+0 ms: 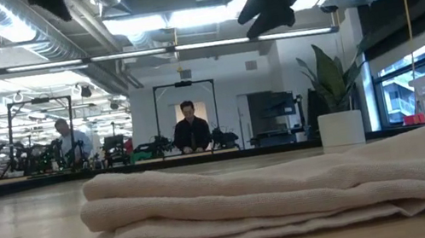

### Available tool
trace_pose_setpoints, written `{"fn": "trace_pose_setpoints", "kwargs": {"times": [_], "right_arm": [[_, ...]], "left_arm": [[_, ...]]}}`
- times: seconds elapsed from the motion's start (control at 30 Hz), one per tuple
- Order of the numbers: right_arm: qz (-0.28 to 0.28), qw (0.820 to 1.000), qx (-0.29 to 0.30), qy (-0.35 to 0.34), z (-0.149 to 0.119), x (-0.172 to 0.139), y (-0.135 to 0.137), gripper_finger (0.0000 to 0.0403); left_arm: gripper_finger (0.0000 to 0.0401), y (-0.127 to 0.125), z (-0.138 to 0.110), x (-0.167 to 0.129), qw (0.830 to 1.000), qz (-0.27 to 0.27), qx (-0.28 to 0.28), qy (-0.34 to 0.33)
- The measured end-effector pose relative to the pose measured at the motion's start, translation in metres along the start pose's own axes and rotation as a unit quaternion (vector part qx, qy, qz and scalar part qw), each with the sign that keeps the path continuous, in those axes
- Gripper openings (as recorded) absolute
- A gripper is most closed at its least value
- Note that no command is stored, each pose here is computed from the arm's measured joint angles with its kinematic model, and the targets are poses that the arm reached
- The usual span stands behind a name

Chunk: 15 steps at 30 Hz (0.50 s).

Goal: Pick and placing Produce into tupperware
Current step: Put the yellow lemon into the transparent bin

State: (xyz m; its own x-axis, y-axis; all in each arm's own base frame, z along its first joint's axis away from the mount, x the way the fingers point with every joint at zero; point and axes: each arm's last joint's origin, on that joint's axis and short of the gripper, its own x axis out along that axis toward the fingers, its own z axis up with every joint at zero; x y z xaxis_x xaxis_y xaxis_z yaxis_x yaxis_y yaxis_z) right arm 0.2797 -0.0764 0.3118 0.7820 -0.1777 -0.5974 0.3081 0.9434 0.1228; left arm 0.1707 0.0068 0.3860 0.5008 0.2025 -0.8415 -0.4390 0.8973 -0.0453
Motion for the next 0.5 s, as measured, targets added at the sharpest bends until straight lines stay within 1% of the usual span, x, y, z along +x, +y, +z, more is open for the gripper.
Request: {"fn": "trace_pose_setpoints", "kwargs": {"times": [0.13, 0.23, 0.33, 0.43, 0.5], "right_arm": [[-0.002, 1.000, 0.003, -0.007, 0.001, -0.003, -0.002, 0.0269], [-0.001, 1.000, 0.002, -0.012, 0.002, -0.003, -0.002, 0.0269], [-0.001, 1.000, 0.002, -0.012, 0.002, -0.003, -0.002, 0.0269], [-0.001, 1.000, 0.003, -0.011, 0.002, -0.003, -0.002, 0.0269], [-0.001, 1.000, 0.003, -0.012, 0.002, -0.003, -0.002, 0.0269]], "left_arm": [[0.0352, 0.000, -0.002, 0.007, 0.999, 0.018, -0.008, 0.039], [0.0383, -0.002, -0.001, 0.010, 0.999, 0.019, -0.008, 0.046], [0.0397, -0.006, 0.002, 0.012, 0.999, -0.006, -0.010, 0.046], [0.0396, -0.012, 0.004, 0.014, 0.999, -0.028, -0.011, 0.040], [0.0394, -0.016, 0.005, 0.016, 0.998, -0.033, -0.017, 0.041]]}}
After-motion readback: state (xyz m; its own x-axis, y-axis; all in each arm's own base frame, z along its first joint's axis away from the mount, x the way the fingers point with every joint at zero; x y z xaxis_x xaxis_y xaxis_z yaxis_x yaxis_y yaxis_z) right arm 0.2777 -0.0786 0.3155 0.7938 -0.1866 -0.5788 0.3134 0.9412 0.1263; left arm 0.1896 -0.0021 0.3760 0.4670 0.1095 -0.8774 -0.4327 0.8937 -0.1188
